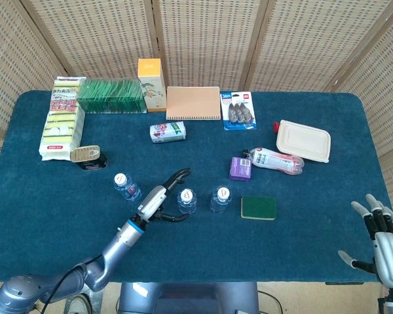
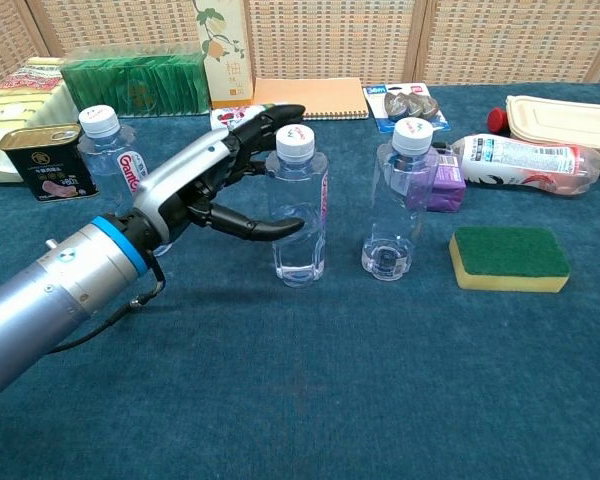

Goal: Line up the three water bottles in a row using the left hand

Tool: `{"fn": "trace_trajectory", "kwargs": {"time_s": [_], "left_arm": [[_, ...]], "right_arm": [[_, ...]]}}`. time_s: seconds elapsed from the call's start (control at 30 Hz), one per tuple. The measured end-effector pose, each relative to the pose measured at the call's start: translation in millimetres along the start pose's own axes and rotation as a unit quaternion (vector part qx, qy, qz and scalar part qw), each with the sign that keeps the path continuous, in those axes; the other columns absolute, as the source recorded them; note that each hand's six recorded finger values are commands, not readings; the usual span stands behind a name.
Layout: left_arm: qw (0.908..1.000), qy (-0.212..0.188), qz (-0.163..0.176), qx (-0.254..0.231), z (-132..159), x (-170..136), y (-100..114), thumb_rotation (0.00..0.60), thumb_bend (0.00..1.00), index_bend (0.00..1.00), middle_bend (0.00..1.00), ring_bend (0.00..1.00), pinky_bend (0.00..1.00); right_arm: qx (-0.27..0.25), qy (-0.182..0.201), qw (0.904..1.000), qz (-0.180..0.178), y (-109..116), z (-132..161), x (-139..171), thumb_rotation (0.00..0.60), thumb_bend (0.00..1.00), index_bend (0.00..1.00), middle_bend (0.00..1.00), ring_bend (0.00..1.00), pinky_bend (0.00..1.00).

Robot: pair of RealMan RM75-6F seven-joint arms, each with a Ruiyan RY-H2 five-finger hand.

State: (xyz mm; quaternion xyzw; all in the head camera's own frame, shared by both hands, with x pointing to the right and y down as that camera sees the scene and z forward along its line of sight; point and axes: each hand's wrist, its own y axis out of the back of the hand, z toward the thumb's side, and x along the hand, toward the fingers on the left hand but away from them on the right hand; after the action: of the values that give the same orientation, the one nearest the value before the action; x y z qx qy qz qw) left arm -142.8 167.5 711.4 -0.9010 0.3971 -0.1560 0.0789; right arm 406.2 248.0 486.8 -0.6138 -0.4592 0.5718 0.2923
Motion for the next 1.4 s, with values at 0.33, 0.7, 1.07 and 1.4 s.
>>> {"fn": "trace_trajectory", "kwargs": {"time_s": [0.33,0.7,1.07,1.4], "left_arm": [[0.9983,-0.048,0.017,-0.028,32,-20,29,0.600,0.21,0.00,0.00,0.00,0.15],[0.9865,-0.103,0.108,-0.067,75,-72,119,0.600,0.21,0.00,0.00,0.00,0.15],[0.9859,0.009,0.135,-0.098,11,-79,146,0.600,0.21,0.00,0.00,0.00,0.15],[0.9775,0.078,0.140,-0.138,-48,-99,139,0.600,0.21,0.00,0.00,0.00,0.15]], "right_arm": [[0.004,0.006,1.0000,0.001,-1,4,4,0.600,0.00,0.15,0.01,0.00,0.00],[0.007,0.008,0.9999,0.007,-3,6,5,0.600,0.00,0.15,0.01,0.00,0.00],[0.005,0.011,0.9999,0.011,-4,7,6,0.600,0.00,0.15,0.01,0.00,0.00],[0.002,0.005,0.9999,0.013,-3,3,3,0.600,0.00,0.15,0.01,0.00,0.00]]}}
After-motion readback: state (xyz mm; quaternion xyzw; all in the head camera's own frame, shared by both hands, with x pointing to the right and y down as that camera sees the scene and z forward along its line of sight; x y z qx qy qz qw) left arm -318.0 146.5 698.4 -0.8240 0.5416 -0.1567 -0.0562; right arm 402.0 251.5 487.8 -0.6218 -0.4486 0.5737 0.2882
